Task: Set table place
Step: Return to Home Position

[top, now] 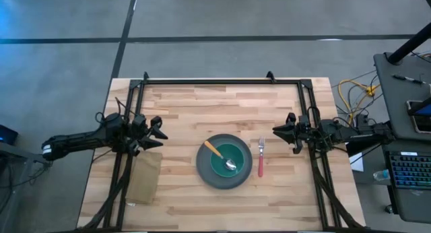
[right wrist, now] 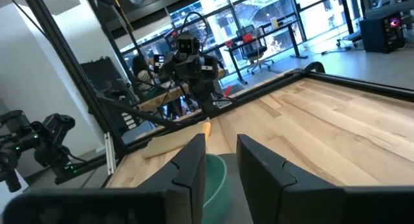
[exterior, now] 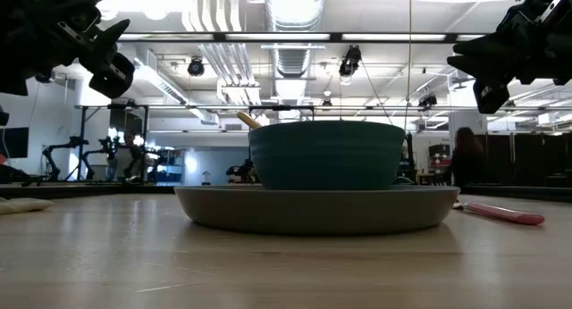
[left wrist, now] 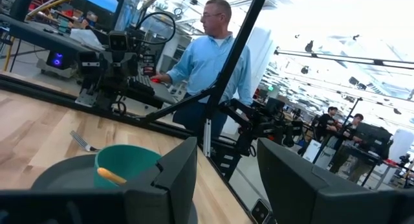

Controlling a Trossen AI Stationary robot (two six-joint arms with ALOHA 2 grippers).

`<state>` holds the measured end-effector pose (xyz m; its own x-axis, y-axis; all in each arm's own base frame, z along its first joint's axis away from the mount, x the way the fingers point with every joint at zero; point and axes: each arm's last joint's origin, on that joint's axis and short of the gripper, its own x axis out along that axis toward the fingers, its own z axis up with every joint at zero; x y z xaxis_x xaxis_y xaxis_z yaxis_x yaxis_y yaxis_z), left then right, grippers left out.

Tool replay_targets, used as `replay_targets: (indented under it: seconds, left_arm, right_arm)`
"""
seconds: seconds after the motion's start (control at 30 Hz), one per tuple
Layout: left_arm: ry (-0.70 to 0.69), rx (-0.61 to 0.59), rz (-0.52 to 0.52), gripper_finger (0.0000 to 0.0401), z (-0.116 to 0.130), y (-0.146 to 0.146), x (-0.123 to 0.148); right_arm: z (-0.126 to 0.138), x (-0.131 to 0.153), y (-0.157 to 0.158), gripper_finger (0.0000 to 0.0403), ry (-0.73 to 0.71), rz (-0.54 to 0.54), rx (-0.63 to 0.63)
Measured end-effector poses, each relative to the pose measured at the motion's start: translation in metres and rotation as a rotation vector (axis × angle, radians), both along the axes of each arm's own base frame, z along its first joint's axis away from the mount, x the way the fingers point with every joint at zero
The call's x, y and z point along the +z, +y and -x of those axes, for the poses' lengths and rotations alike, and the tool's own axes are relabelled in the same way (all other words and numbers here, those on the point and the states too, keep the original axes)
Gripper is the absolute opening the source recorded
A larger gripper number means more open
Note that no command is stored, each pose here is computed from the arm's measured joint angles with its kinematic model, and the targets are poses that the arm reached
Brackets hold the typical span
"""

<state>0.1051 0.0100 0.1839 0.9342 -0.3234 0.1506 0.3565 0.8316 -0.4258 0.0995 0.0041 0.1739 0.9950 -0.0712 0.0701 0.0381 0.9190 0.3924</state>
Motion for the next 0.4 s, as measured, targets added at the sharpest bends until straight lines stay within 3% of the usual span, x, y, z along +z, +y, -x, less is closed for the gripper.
replay_targets:
  seconds: [0.4]
  left_arm:
    - [0.000,0.000,0.000,0.0148,0.0000,0.0000,0.0000]
  right_arm:
    - [0.0000,0.0000,0.0000,0.0070,0.000,0.000,0.000]
